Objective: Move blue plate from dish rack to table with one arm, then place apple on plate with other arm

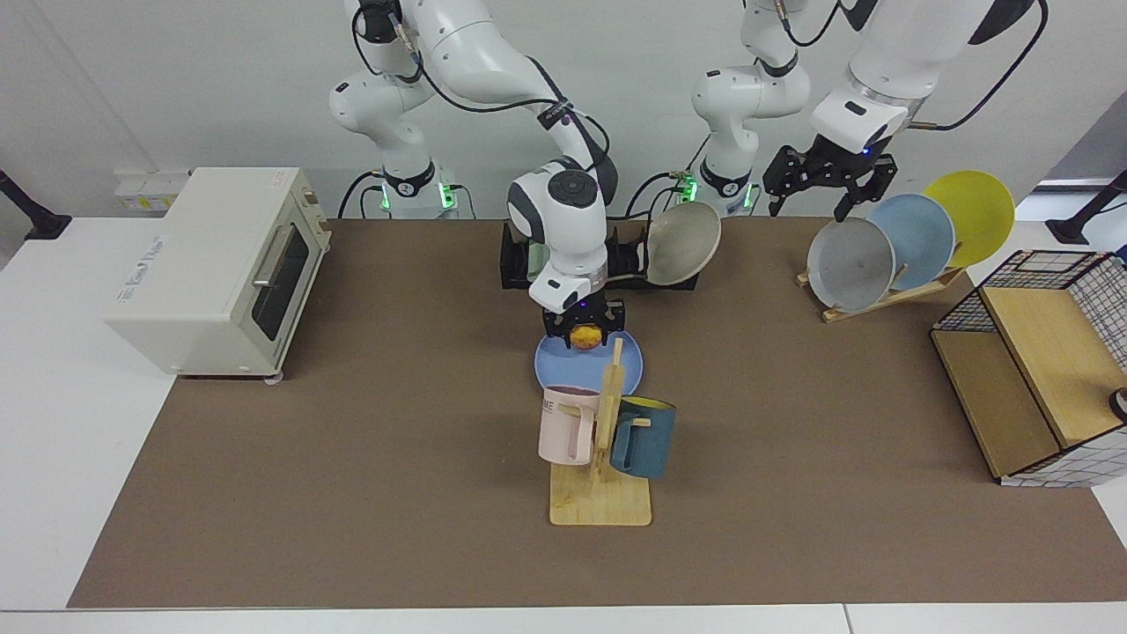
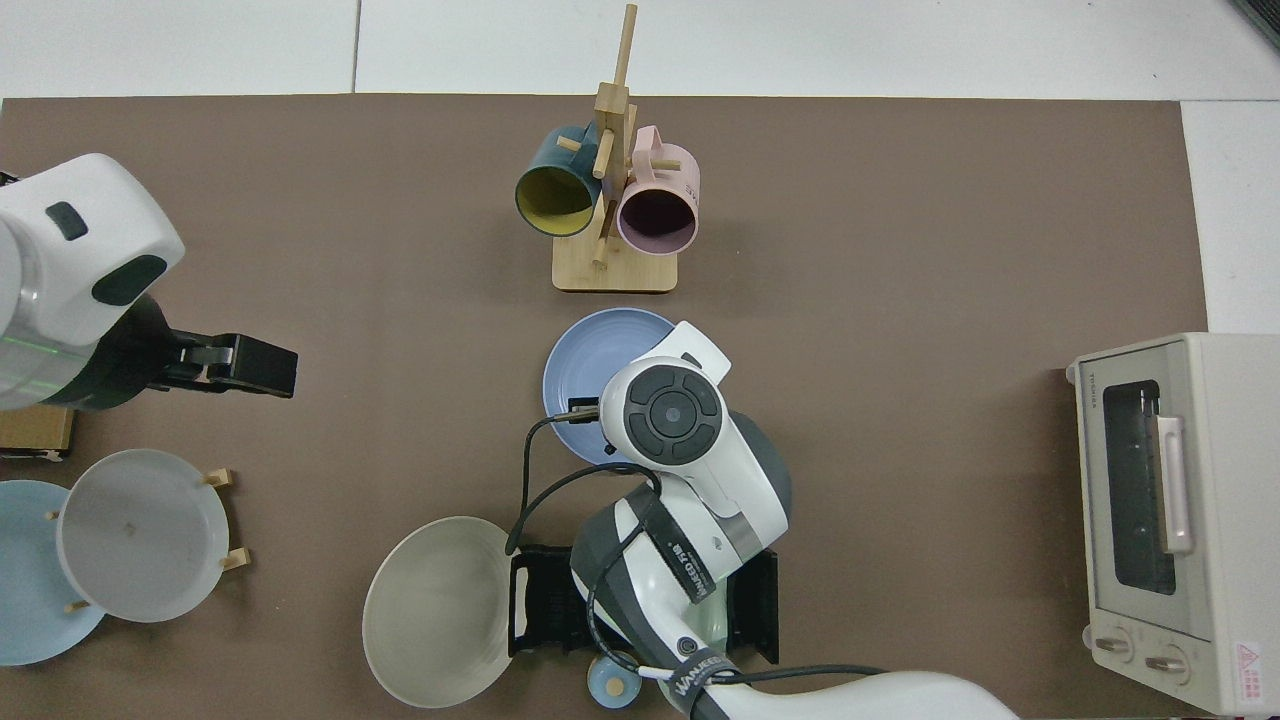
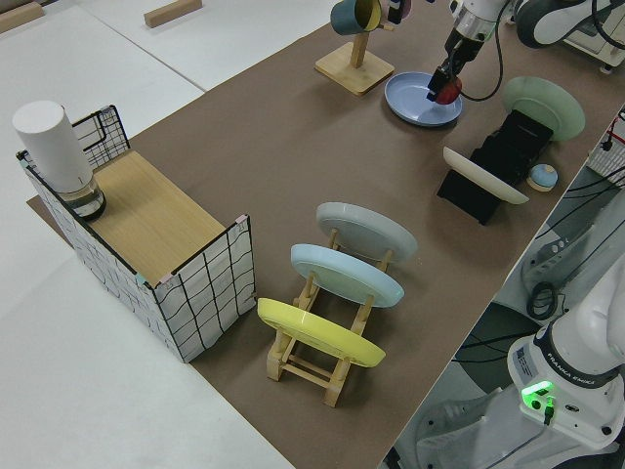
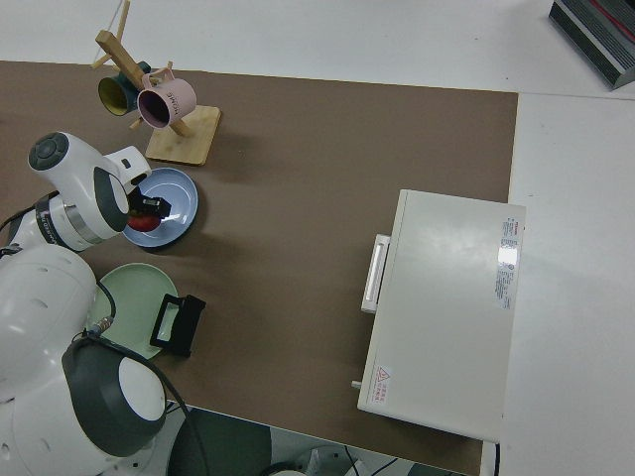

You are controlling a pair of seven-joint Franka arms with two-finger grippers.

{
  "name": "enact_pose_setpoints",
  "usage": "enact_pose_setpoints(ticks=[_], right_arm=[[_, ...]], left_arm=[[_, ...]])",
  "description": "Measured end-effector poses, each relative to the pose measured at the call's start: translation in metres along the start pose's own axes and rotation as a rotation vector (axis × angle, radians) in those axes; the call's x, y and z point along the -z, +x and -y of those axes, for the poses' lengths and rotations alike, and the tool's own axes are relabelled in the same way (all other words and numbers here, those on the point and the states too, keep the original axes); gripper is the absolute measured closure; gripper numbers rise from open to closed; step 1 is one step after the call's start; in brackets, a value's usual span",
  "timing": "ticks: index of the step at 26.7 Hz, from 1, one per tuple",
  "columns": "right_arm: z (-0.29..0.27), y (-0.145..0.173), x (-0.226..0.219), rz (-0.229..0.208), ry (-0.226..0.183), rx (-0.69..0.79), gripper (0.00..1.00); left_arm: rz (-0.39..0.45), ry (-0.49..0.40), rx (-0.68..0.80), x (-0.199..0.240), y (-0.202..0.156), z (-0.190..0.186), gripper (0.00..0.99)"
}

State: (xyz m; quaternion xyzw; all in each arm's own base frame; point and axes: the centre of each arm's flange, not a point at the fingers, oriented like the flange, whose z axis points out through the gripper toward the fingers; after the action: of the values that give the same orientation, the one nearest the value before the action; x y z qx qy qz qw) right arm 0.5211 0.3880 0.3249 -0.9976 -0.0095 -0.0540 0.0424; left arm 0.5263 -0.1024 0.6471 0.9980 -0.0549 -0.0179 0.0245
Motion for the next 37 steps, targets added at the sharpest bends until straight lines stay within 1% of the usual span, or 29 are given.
enact_pose_setpoints(ticks=[5, 10, 14, 21, 23, 24, 26, 27, 28, 33, 37], right_arm=[[-0.001, -0.001, -0.007, 0.005, -0.005, 0.0, 0.33], [0.0, 0.001, -0.014, -0.01, 0.002, 0.0, 0.33], [0.0, 0.0, -0.022, -0.007, -0.003, 0.0, 0.33], [0.0, 0.001, -0.032, -0.023, 0.002, 0.001, 0.32], [0.001, 0.002, -0.031, -0.024, 0.003, 0.001, 0.29], [0.001, 0.002, -0.031, -0.024, 0.004, 0.001, 0.2], [0.001, 0.002, -0.031, -0.025, 0.004, 0.001, 0.13], [0.001, 0.002, -0.031, -0.025, 0.005, 0.001, 0.04], [0.001, 0.002, -0.03, -0.026, 0.005, 0.001, 0.01], [0.001, 0.008, -0.018, -0.03, 0.008, -0.004, 0.0], [-0.01, 0.02, 0.008, -0.023, 0.003, -0.029, 0.0]], left_arm=[[-0.002, 0.0, 0.0, 0.001, -0.001, 0.0, 0.0], [-0.003, 0.001, 0.0, 0.002, -0.001, 0.0, 0.0], [-0.004, 0.001, 0.0, 0.002, -0.001, 0.0, 0.0], [-0.005, 0.001, 0.0, 0.002, -0.002, 0.0, 0.0], [-0.005, 0.001, 0.0, 0.002, -0.002, -0.001, 0.0], [-0.005, 0.001, 0.0, 0.003, -0.002, -0.001, 0.0], [-0.005, 0.001, 0.0, 0.003, -0.002, -0.001, 0.0], [-0.005, 0.001, 0.0, 0.003, -0.002, -0.001, 0.0], [-0.005, 0.001, 0.0, 0.003, -0.002, -0.001, 0.0], [-0.005, 0.001, 0.0, 0.003, -0.002, -0.001, 0.0], [-0.005, 0.001, 0.0, 0.003, -0.002, -0.001, 0.0]])
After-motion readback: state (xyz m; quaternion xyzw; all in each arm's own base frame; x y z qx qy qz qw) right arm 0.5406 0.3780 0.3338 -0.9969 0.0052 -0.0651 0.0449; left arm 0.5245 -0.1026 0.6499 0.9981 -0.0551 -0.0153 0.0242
